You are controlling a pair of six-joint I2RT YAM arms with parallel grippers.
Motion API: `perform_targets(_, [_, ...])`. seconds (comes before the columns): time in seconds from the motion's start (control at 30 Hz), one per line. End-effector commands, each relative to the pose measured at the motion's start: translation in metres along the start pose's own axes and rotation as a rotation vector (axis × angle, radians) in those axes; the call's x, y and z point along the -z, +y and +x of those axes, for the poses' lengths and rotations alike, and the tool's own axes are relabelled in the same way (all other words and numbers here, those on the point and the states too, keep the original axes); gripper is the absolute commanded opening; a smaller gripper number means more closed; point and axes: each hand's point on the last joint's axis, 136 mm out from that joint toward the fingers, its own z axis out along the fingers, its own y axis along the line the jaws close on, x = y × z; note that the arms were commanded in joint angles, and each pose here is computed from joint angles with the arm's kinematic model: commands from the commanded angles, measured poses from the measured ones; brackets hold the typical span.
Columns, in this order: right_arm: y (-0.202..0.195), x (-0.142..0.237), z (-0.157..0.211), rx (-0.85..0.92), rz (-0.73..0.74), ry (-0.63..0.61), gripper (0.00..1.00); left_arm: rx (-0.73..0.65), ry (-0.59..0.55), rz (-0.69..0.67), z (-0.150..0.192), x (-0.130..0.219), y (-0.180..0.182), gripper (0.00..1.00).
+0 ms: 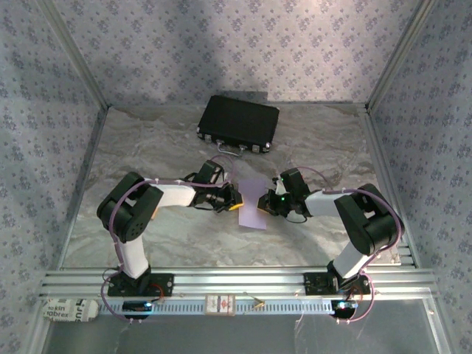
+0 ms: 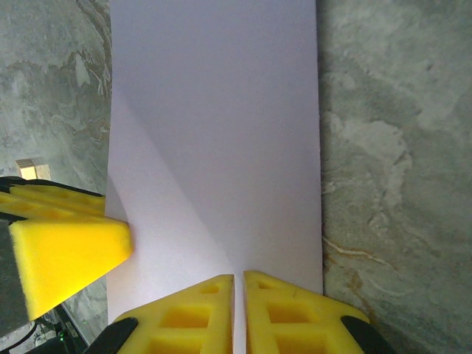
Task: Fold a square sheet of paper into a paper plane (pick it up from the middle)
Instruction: Third fold the triangle at the center of the table.
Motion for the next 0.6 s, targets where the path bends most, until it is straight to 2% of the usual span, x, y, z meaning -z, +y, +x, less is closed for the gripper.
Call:
perform_targets(0.0, [-0.011,0.003,0.008,-0.022,0.030,0.015,0.13,0.004,-0.005,-0.020,0.002,0.001,0.007,0.09])
perform_targets(0.27, [-0.004,0.007,0.003,0.001,0.016,-0.011,0.19,0.017,-0.026,-0.042,0.004,0.008,0.014,0.05])
perform_targets(0.57, [0.001,0.025,-0.004,0.054,0.057,-0.082,0.49,0.032,-0.064,-0.043,0.003,0.019,0.018,0.04])
